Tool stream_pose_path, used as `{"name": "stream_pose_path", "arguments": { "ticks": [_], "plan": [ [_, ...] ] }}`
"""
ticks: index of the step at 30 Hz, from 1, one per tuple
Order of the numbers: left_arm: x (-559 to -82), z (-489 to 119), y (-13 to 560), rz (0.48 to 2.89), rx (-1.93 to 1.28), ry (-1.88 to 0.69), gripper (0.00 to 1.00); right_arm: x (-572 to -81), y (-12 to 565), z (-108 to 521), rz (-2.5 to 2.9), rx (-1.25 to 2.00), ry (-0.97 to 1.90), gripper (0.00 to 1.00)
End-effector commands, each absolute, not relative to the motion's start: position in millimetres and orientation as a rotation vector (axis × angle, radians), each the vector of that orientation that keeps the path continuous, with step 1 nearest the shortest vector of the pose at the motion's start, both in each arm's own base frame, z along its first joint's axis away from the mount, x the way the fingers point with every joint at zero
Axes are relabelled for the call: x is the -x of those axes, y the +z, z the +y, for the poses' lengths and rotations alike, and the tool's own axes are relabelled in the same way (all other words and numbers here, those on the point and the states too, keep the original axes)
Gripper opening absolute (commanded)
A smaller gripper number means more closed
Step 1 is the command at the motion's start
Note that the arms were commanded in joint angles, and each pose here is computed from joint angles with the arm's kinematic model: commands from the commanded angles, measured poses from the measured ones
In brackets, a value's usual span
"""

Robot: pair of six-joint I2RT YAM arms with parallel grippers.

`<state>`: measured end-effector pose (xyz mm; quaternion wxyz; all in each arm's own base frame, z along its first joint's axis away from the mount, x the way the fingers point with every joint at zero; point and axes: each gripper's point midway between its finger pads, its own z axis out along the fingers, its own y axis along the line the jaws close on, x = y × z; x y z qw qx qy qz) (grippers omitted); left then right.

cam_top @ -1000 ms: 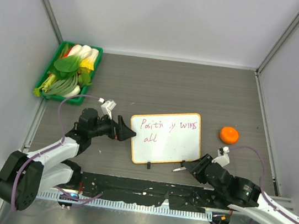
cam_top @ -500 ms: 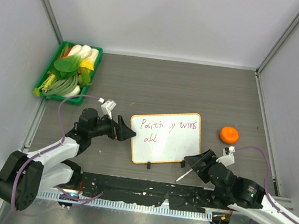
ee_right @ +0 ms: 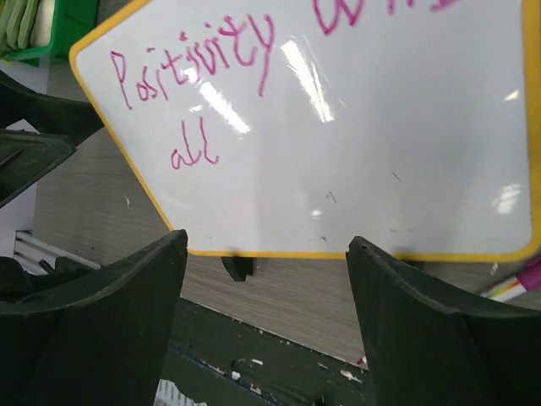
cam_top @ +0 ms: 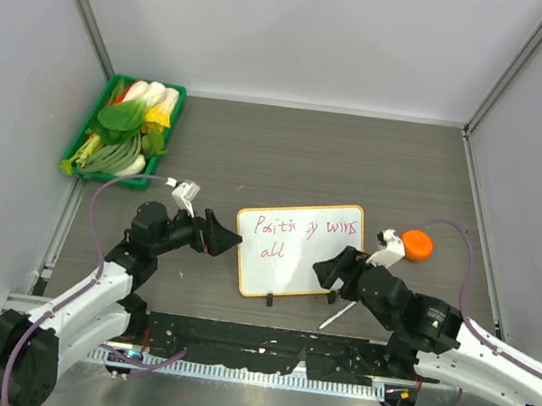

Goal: Write a sentence on the whiteboard
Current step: Reset both arms

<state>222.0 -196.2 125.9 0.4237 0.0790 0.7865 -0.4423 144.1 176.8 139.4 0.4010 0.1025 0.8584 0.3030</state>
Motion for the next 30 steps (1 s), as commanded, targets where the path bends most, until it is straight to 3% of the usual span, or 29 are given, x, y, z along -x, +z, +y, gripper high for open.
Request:
{"name": "stream_pose_path", "arguments": {
  "ticks": [1,5,9,15,23,30],
  "plan": [
    [-232.4,-182.1,134.9,1.957,-0.075,-1.021,1.0,-171.5,191.7,205.3,2.009,-0.081,0.747,0.81],
    [-240.9,-169.3,151.5,1.942,0.029,-0.952,1.0,-182.1,208.8,223.9,1.952,-0.005,0.742,0.83],
    [-249.5,-149.5,162.2,1.954,0.163,-0.838,1.0,-185.3,221.4,247.2,1.916,0.134,0.759,0.99],
    [-261.1,-135.5,178.0,2.014,0.256,-0.723,1.0,-203.1,217.8,261.7,1.957,0.18,0.798,0.99],
    [-280.3,-129.6,182.3,2.097,0.278,-0.606,1.0,-272.0,242.4,190.5,1.864,-0.031,0.743,0.99],
    [-296.0,-126.2,188.1,2.079,0.271,-0.548,1.0,-295.5,247.6,134.0,1.835,-0.143,0.656,0.99]
  ]
}}
